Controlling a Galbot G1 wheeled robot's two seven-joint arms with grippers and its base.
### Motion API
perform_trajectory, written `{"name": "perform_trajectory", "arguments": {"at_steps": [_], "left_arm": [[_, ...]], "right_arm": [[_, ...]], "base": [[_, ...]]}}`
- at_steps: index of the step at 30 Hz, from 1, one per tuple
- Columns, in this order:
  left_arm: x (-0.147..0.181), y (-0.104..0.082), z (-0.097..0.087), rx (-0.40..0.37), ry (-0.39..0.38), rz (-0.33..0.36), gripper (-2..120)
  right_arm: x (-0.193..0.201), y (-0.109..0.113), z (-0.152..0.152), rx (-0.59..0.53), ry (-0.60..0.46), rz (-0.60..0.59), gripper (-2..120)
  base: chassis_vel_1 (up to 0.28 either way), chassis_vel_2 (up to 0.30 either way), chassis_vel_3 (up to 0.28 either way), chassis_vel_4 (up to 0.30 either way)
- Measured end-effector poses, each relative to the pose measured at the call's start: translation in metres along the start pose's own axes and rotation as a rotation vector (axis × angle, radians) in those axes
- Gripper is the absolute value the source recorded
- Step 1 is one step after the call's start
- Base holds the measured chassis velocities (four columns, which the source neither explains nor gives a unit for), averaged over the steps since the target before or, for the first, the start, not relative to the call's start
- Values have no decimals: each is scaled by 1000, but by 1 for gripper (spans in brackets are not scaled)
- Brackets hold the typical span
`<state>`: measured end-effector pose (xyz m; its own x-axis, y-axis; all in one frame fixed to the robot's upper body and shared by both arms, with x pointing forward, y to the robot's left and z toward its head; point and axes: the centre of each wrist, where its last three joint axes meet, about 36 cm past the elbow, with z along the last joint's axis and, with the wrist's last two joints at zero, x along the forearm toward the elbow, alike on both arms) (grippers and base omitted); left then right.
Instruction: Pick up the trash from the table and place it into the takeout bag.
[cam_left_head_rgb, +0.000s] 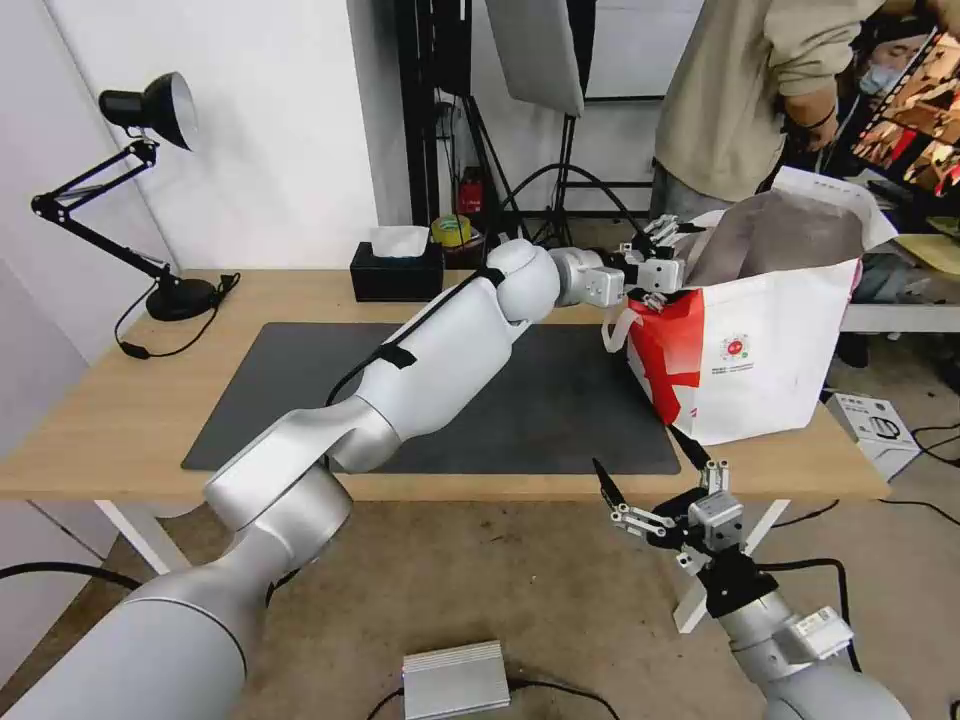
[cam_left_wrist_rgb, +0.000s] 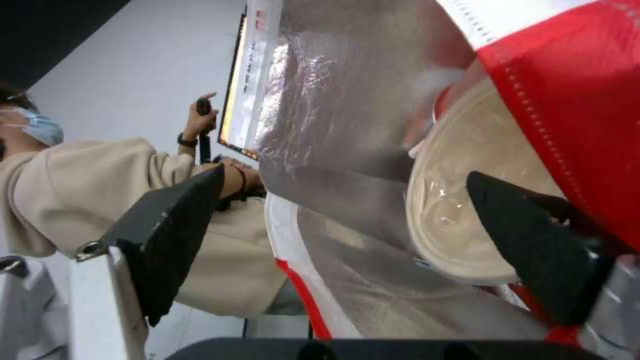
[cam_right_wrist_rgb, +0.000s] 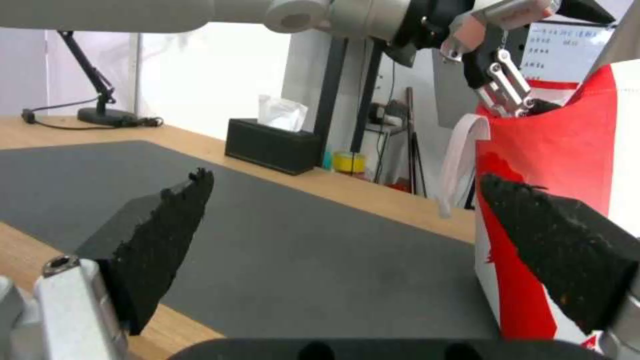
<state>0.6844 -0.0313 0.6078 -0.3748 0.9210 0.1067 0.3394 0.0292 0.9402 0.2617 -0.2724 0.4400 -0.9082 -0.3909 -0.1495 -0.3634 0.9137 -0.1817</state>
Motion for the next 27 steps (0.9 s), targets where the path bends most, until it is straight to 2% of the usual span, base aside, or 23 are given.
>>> {"name": "perform_trajectory", "arguments": {"at_steps": [7, 15, 19, 20, 23, 25, 27], "left_arm": [[0, 1, 0, 1, -1, -2, 100], [1, 10, -6, 1, -22, -62, 100], [-1, 19, -14, 28, -63, -136, 100], [-1, 19, -14, 28, -63, -136, 100], [-1, 33, -23, 44, -95, -195, 100], [-1, 36, -24, 54, -101, -207, 100], [0, 42, -28, 107, -112, -244, 100]], "right_arm": [[0, 0, 0, 0, 0, 0, 100], [0, 0, 0, 0, 0, 0, 100], [0, 0, 0, 0, 0, 0, 100], [0, 0, 0, 0, 0, 0, 100], [0, 0, 0, 0, 0, 0, 100], [0, 0, 0, 0, 0, 0, 100], [0, 0, 0, 0, 0, 0, 100]], "base": [[0, 0, 0, 0], [0, 0, 0, 0], [0, 0, 0, 0], [0, 0, 0, 0], [0, 0, 0, 0], [0, 0, 0, 0], [0, 0, 0, 0]]}}
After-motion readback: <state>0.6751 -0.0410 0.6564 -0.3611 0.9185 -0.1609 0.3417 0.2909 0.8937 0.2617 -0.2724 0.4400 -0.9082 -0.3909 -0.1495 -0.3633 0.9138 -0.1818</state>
